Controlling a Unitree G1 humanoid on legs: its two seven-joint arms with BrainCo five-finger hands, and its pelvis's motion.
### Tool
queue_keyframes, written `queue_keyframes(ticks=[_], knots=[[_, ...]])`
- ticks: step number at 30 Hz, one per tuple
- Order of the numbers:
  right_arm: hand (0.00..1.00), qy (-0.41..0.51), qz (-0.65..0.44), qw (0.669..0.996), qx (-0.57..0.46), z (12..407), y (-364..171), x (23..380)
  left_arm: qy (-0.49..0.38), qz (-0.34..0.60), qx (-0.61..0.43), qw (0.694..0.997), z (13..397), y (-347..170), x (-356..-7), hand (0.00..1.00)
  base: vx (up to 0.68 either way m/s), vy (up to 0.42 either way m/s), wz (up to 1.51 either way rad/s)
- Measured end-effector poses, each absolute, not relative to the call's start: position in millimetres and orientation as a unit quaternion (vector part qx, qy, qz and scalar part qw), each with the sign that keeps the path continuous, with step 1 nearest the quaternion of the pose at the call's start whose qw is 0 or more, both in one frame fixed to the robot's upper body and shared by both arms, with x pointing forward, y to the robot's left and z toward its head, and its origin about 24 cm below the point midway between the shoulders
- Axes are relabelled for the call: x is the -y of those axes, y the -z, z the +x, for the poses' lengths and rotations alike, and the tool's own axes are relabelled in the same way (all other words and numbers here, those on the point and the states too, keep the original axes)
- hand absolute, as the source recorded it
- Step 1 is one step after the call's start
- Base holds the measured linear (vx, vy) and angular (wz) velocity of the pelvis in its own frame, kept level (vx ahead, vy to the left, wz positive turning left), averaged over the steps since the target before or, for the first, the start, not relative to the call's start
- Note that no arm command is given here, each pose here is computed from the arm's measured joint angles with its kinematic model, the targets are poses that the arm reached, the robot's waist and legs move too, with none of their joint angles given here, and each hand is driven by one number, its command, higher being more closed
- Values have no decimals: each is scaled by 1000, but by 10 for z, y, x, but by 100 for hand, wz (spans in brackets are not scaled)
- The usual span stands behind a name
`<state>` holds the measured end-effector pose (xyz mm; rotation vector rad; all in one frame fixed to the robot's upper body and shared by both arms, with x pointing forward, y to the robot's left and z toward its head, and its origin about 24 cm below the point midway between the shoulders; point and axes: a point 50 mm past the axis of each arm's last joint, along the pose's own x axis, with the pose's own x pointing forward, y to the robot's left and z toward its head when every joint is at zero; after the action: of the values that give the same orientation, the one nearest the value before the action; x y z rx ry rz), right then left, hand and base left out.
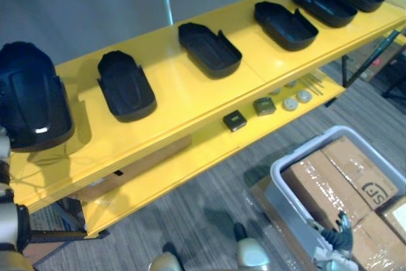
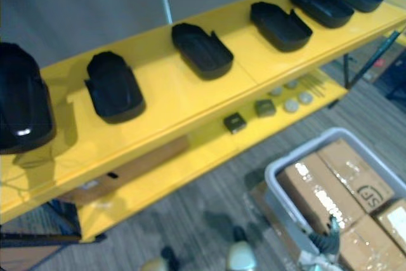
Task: Walk over and take plastic housings, then place them on the shelf
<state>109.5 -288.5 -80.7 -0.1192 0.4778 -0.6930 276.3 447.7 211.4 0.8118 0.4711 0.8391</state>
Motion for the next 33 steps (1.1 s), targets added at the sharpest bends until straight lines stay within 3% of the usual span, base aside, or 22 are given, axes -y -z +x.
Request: queue_keyframes(ticks=[19,30,31,33], knots=[[0,336,-50,911,-235,1182,835,2861,-384,451,-243,768,2658,-2098,-4556,100,-16,22,5],[0,334,-49,914,-226,1211,805,2857,-409,459,-193,764,2690,-2243,-4494,100,-17,40,-1],[0,334,-49,913,-227,1208,806,2859,-417,457,-188,763,2684,-2259,-4497,0,-43,44,-4],[0,334,-49,913,-228,1201,809,2860,-422,444,-178,770,2682,-2274,-4495,0,-33,44,-5]])
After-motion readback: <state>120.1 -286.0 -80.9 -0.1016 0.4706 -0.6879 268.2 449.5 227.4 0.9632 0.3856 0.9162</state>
